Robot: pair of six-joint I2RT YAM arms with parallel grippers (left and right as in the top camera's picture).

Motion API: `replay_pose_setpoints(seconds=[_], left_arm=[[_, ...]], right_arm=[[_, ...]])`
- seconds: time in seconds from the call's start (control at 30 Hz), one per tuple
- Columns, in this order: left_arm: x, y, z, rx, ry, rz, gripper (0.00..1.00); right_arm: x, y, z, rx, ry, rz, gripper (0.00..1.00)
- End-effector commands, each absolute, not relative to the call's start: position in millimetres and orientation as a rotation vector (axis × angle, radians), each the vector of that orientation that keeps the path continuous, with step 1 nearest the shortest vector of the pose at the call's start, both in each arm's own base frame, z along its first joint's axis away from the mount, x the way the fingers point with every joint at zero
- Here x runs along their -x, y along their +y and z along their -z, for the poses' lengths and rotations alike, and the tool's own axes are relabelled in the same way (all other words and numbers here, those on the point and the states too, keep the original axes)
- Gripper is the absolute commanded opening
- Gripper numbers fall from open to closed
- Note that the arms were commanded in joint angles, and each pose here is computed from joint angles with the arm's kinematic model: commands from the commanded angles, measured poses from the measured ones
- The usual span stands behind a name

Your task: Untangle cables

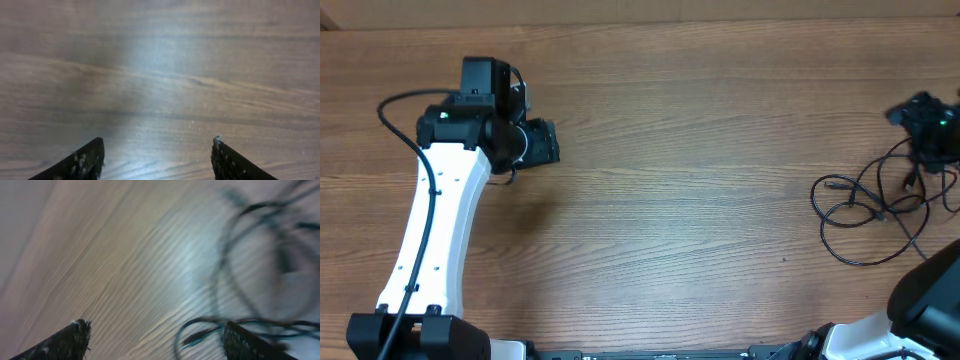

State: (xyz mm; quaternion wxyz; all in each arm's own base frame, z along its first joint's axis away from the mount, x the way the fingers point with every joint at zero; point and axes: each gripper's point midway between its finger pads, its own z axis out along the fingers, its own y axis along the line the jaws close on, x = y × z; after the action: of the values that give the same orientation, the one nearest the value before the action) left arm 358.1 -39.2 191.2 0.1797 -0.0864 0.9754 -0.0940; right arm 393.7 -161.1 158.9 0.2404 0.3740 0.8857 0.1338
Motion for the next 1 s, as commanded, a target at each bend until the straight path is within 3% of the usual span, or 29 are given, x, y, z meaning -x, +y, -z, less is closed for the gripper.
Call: replay_pose_setpoints(seconds=[0.0, 0.1, 0.2, 0.33, 0.6, 0.97], left_arm=[[-374, -36, -228, 0.179, 2.649, 0.212, 0.73], [-375, -31, -232, 0.186, 2.638, 0.152, 0.75], [-362, -25, -224, 0.217, 2.7, 0.097, 0.87], [-322, -11, -209, 0.318, 2.857, -0.019, 1.0], [-256, -7, -200, 0.381, 3.118, -0.096, 0.99], [-218, -4, -207, 0.417, 3.028, -0.07, 1.0]], right_arm=[[-406, -106, -186, -0.687, 2.458, -0.52, 0.84], [-405, -71, -193, -0.509, 2.509, -0.516, 0.85], [-398, -33, -191, -0.335, 2.596, -0.451, 0.86], [-376, 4, -175, -0.169, 2.753, -0.267, 0.96], [-343, 47, -163, -0.128, 2.901, -0.138, 1.0], [-306, 46, -181, -0.208, 2.84, -0.161, 1.0]])
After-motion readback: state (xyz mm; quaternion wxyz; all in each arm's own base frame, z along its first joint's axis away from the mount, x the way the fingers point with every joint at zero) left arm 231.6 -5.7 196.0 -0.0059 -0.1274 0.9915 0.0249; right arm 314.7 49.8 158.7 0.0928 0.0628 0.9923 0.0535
